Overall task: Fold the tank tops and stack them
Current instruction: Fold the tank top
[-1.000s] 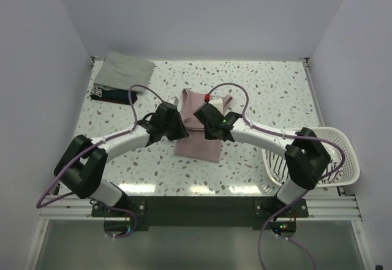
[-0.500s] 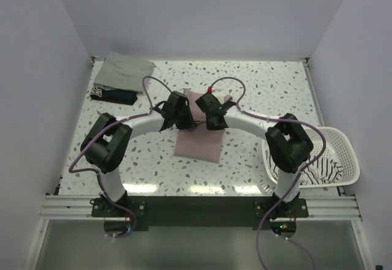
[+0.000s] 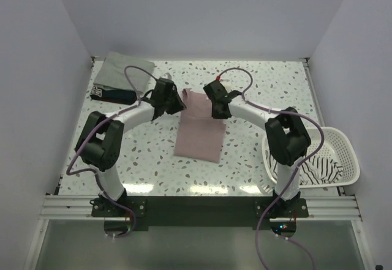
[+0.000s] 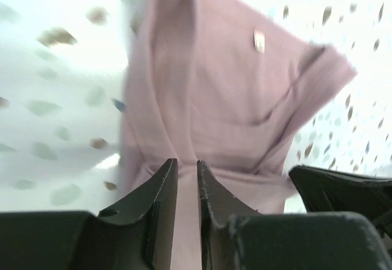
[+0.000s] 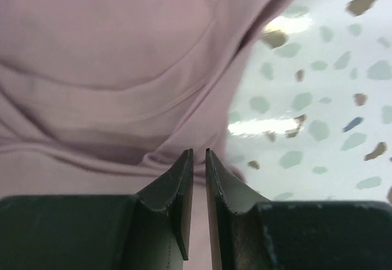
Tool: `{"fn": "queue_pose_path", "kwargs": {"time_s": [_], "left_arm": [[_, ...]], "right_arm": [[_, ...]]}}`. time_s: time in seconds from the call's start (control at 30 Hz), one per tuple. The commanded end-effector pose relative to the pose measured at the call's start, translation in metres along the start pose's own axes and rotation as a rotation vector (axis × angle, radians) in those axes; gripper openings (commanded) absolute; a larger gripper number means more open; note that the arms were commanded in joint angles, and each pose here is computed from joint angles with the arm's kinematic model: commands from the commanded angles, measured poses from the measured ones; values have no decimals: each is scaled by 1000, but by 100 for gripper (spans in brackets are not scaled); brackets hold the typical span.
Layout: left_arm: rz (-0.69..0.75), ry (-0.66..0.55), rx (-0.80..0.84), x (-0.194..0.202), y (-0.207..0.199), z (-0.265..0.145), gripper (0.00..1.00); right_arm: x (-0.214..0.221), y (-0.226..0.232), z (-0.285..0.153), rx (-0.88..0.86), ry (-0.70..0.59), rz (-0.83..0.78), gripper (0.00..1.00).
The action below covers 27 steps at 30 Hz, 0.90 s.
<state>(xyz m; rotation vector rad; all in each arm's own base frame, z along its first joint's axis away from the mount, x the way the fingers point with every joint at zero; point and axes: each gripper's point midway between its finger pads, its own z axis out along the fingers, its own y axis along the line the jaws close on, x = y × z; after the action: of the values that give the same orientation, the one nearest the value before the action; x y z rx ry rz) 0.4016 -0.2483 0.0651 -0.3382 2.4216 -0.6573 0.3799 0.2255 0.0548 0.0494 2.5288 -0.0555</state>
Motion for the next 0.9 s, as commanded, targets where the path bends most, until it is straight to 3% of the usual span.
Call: {"fn": "queue_pose_path", "kwargs": {"time_s": [0.0, 0.2, 0.4, 0.87], "left_arm": [[-87, -248, -34, -89, 5, -31, 24], [-143, -267, -172, -117, 45, -6, 22], [-104, -213, -132, -126, 37, 42, 17], [-80, -151, -36, -119, 7, 73, 17]], "right_arm": [[-51, -25, -17, -8, -86, 104, 17], [-70, -68, -10, 60, -108, 201, 17], [-75, -100, 10, 103, -94, 279, 14], [-97, -74, 56, 27, -37, 320, 11]]}}
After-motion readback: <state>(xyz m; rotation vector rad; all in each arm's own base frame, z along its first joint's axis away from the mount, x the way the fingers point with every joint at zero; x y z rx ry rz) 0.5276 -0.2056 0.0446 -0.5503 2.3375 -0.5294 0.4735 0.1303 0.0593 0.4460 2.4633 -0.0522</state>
